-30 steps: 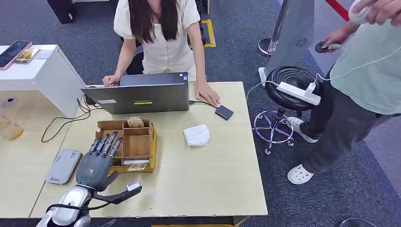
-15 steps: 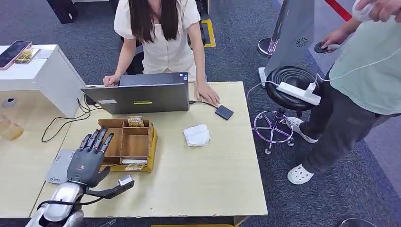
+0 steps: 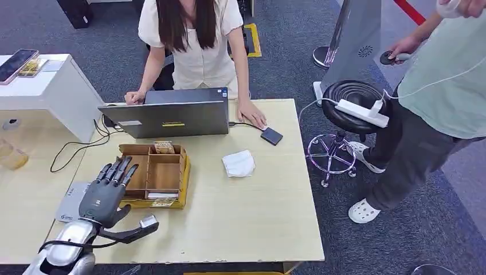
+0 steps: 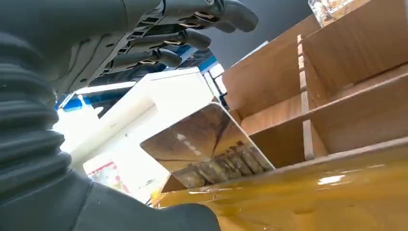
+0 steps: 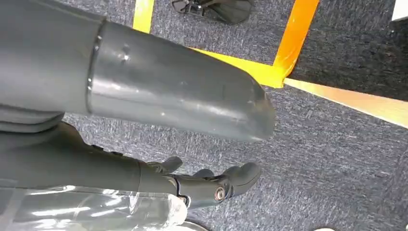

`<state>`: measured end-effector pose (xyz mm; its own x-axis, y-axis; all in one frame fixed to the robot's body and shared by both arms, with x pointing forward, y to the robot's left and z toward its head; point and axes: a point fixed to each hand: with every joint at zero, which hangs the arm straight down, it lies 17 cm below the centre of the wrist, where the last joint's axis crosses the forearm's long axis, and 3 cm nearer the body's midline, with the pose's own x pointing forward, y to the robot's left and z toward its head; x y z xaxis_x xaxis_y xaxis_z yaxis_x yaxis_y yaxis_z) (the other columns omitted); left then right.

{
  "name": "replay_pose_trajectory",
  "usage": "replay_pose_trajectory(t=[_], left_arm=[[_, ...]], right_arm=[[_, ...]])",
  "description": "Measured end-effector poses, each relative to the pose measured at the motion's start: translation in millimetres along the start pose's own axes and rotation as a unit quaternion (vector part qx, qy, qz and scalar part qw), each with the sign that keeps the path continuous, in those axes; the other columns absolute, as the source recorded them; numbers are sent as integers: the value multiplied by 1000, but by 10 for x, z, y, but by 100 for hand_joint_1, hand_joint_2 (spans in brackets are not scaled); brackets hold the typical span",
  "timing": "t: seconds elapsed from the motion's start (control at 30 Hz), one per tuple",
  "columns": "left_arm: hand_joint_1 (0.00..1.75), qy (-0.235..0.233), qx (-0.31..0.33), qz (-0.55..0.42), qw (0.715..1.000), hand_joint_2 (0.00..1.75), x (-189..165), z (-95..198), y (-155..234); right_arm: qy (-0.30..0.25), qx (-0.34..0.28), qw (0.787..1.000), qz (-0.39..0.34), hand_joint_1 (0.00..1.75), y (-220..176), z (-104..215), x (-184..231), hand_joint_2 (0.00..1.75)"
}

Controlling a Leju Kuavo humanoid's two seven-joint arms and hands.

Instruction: Pass the card to the sensor for recognition and then transmit it.

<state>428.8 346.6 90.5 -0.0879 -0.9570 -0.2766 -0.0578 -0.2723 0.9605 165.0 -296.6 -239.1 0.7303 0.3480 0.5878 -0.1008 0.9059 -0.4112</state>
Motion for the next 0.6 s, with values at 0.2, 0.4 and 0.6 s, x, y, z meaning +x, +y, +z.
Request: replay_pose_trajectory(t=[0.2, 0.4, 0.6], left_arm=[[0, -14, -12, 5, 1000, 175, -37, 13, -1], [0, -25, -26, 3, 999, 175, -104, 32, -19], [0, -33, -34, -3, 999, 175, -192, 46, -11]], right_arm=[[4, -1, 1000, -2, 0, -4, 13, -37, 0], [3, 0, 1000, -1, 0, -2, 18, -42, 0], [5, 0, 1000, 0, 0, -2, 23, -55, 0]])
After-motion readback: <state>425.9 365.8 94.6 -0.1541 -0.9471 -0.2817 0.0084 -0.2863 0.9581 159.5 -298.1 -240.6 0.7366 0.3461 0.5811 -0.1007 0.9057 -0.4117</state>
